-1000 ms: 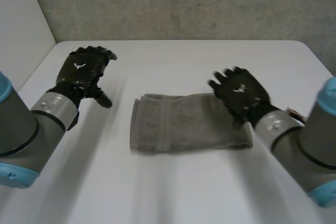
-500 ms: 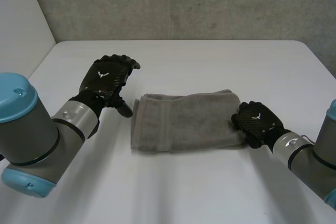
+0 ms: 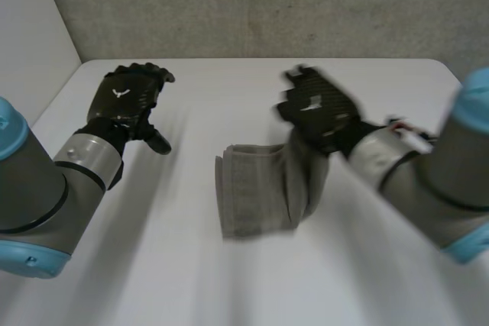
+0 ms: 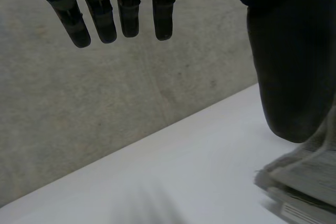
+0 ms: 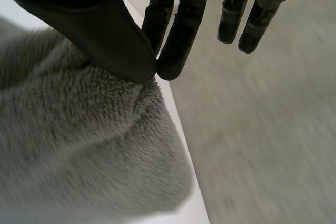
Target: Fold the towel.
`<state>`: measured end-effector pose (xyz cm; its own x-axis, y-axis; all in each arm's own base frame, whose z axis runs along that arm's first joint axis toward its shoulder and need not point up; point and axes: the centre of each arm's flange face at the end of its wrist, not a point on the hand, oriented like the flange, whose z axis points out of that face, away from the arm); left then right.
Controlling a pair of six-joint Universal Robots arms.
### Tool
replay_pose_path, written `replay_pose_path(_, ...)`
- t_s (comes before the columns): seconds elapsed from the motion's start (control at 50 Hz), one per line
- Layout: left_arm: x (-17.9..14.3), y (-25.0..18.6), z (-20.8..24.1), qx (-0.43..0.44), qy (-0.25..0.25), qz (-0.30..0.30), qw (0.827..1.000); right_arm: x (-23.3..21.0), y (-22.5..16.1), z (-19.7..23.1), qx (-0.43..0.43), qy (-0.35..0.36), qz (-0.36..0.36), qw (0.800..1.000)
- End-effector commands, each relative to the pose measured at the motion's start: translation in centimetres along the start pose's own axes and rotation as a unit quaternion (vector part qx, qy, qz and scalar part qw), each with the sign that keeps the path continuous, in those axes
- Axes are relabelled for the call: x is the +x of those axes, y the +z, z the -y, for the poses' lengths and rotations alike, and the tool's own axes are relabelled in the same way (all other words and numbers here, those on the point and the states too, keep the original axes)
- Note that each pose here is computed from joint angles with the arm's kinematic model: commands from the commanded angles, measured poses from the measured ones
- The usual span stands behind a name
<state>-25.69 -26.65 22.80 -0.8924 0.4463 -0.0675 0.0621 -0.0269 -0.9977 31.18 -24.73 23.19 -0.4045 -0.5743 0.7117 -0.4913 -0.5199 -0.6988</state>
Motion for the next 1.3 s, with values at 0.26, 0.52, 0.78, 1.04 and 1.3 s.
replay_pose_path(0.26, -1.5, 0.1, 0.7, 0.011, -0.032, 0.032, 0.999, -9.7, 1.2, 0.7, 0.001, 0.024, 0.107, 0.994)
replay_pose_path(0.52, 0.3, 1.4, 2.7, 0.054, -0.045, 0.006, 0.998, -0.2, -1.5, -1.5, -0.039, 0.249, -0.034, 0.967)
replay_pose_path(0.78, 0.8, 1.2, 1.3, 0.033, -0.050, 0.006, 0.998, -2.2, 0.0, -2.9, -0.058, 0.272, -0.010, 0.961)
replay_pose_path(1.04, 0.7, 0.9, 0.7, 0.024, -0.051, 0.007, 0.998, -6.0, 3.1, -2.2, -0.057, 0.328, 0.016, 0.943)
replay_pose_path(1.3, 1.0, 0.7, 0.2, 0.019, -0.051, 0.004, 0.999, -8.3, 5.2, -4.4, -0.080, 0.326, 0.021, 0.942)
